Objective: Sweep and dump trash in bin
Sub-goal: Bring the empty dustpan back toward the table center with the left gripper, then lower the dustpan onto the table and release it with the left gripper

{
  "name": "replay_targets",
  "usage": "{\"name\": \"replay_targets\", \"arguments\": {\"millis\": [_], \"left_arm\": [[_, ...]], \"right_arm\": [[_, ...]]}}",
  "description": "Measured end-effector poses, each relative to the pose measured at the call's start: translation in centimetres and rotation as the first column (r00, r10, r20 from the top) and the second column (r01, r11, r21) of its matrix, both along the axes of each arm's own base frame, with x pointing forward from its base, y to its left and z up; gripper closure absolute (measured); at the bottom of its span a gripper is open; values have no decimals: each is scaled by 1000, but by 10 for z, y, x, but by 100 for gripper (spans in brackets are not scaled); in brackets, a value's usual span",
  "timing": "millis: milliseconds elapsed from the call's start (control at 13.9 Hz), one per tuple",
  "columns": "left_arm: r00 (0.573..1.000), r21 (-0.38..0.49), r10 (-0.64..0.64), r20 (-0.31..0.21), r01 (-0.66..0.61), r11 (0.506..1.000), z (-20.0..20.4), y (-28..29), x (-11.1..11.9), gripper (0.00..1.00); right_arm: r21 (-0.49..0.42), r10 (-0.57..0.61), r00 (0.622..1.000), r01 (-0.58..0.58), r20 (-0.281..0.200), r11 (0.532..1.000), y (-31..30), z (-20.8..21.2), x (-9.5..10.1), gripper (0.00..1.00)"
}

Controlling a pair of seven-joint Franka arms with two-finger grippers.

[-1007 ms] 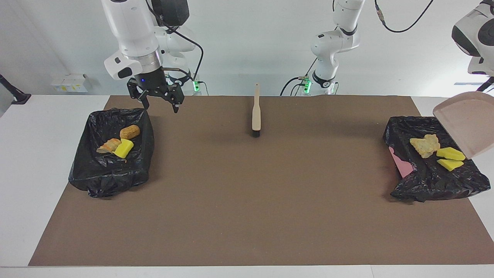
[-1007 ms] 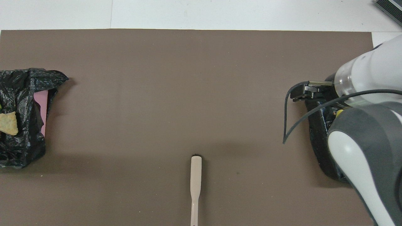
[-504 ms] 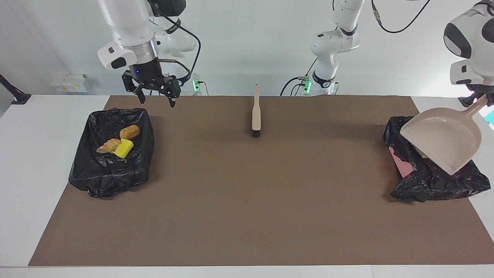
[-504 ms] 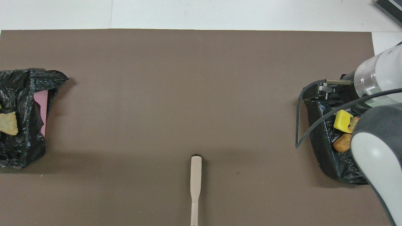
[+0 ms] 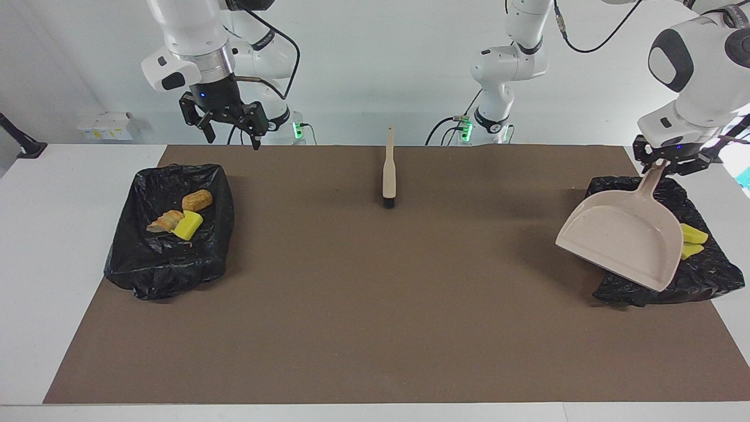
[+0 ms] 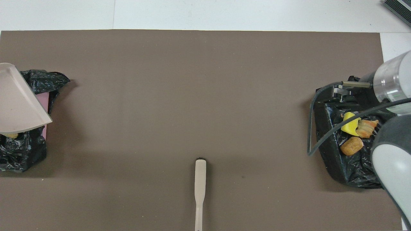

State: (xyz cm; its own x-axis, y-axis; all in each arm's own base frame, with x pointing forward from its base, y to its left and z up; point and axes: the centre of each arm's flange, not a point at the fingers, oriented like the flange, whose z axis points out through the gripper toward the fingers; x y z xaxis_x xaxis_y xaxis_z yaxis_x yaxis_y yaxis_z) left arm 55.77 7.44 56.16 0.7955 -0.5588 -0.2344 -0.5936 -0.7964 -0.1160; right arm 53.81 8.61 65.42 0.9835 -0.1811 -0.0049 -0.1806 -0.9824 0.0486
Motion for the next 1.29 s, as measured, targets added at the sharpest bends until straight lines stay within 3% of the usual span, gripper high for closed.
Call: {"name": "replay_targets", "arguments": {"millis": [216, 504, 863, 1079, 1295], "left_arm": [[981, -64, 191, 32, -189, 980, -9, -71, -4, 68], [909, -119, 414, 41, -407, 906, -14, -159, -15, 68], [881, -219, 468, 74, -443, 869, -28, -276, -30, 68], [891, -237, 448, 75, -421, 876, -60, -338, -39, 68], [867, -260, 492, 81, -458, 850, -105, -398, -45, 68]], "right_arm": [[0, -10, 1000, 10, -1, 1000, -5, 4, -1, 0], [-1, -12, 1000, 12, -3, 1000, -13, 13, -3, 0], [1, 34, 999, -34, -4, 999, -19, 14, -3, 0], [2, 20, 1000, -20, 3, 1000, -28, 17, -3, 0], [3, 23, 1000, -23, 4, 1000, -28, 18, -4, 0]]}}
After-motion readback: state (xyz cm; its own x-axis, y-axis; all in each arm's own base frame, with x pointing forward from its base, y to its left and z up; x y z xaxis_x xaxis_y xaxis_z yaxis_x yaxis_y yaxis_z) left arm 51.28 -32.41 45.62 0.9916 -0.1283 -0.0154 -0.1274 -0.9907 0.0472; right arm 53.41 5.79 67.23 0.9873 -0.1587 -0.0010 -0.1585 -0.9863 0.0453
